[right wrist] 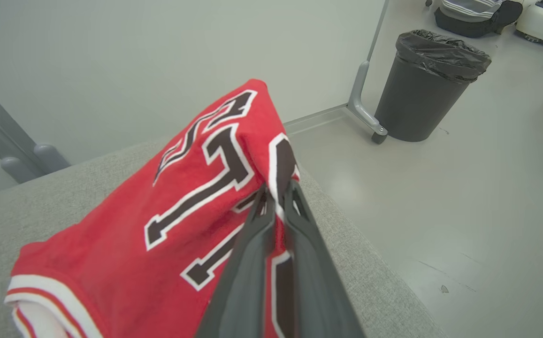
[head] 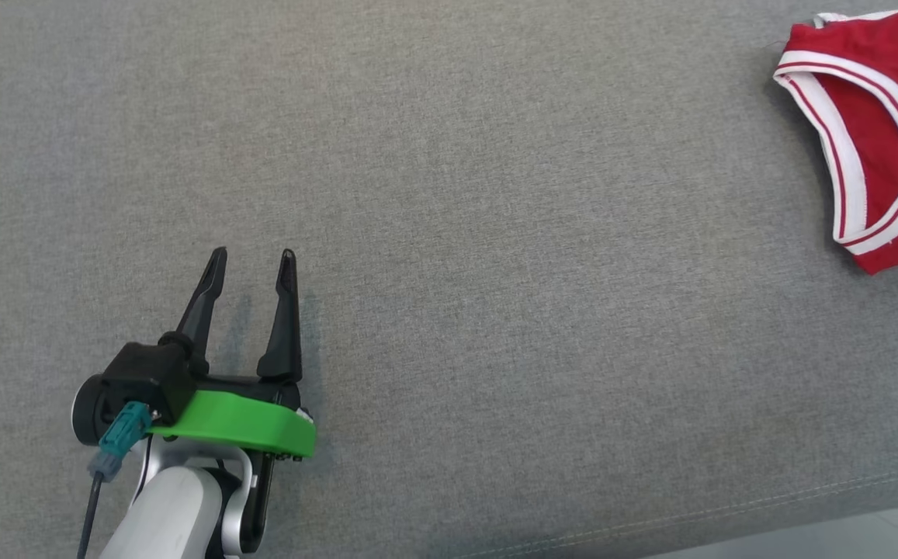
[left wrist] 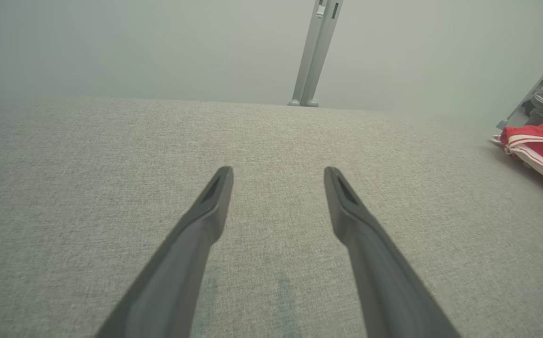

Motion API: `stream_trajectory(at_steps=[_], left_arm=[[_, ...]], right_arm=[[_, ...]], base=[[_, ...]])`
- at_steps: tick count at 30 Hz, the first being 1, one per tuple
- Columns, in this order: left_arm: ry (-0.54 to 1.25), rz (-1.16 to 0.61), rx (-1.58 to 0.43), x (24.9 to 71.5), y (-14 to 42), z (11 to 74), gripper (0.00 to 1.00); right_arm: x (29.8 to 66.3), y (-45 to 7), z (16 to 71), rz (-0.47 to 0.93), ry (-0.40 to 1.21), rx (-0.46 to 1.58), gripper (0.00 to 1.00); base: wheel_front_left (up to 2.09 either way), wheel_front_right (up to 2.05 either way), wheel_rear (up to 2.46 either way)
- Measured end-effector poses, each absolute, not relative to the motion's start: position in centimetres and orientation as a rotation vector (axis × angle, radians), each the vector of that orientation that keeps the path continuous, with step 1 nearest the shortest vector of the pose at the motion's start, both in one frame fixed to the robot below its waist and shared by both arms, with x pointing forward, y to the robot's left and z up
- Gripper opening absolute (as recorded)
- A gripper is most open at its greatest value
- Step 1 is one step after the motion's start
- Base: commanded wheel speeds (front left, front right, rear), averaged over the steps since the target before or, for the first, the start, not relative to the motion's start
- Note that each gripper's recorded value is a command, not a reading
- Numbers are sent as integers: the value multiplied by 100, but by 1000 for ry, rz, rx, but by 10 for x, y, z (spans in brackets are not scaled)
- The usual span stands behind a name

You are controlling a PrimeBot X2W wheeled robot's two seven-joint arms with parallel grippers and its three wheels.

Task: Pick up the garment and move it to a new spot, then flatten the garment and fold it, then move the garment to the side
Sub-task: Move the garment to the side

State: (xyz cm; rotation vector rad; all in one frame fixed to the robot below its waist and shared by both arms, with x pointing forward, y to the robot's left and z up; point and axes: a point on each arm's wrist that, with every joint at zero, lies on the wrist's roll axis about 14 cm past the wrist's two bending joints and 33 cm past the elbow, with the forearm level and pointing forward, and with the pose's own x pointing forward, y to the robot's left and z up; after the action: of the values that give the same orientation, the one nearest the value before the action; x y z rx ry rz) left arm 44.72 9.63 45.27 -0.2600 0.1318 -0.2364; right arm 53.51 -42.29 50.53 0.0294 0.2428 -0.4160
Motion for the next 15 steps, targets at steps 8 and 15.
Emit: stream_trajectory(at_steps=[8, 15], left_arm=[[170, -218, -241, 449, 106, 438, 100], [183, -206, -227, 452, 111, 433, 100]], right_arm=[[543, -432, 481, -425, 286, -63, 100], [532, -447, 467, -447, 334, -136, 100]], base=[[0, 0, 0], [0, 0, 0]])
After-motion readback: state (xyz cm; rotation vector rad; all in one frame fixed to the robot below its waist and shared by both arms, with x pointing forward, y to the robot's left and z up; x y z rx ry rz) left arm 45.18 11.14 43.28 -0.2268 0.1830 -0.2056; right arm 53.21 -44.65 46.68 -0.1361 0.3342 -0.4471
